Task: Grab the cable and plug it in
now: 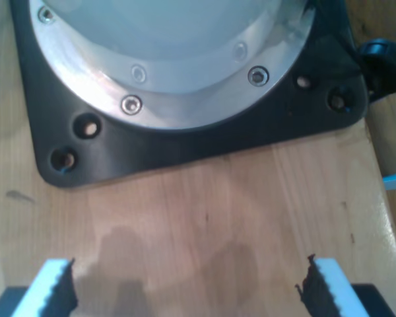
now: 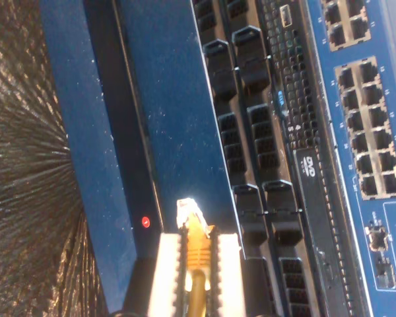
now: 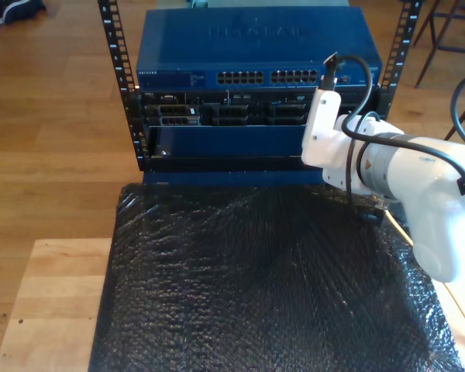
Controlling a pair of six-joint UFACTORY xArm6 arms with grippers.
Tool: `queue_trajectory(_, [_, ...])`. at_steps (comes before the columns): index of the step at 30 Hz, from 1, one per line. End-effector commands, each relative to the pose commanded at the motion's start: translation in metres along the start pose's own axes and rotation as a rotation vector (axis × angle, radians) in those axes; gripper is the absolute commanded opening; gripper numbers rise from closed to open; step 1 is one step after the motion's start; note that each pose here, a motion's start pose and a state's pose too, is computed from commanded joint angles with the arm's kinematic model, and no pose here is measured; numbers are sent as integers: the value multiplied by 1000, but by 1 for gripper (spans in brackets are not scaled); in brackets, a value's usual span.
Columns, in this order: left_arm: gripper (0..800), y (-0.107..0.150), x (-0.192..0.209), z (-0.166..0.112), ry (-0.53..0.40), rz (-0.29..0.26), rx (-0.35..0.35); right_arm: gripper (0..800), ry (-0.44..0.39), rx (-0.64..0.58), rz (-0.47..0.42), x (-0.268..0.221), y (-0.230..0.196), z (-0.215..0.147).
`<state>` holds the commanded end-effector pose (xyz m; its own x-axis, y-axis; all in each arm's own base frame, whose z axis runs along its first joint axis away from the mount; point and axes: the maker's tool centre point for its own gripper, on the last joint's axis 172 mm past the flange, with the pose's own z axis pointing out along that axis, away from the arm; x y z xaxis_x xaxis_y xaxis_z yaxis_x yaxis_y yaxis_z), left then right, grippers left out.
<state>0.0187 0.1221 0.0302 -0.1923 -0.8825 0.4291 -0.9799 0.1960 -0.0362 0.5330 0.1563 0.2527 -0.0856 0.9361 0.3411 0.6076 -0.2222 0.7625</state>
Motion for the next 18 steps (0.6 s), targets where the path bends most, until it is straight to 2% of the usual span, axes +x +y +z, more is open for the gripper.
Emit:
queue_trajectory(11, [800,0,0,0,0,0,0,0,16,-24,-3,4,12,2])
queue_trajectory(18, [800,0,0,0,0,0,0,0,82,-71,-81,20,16,3])
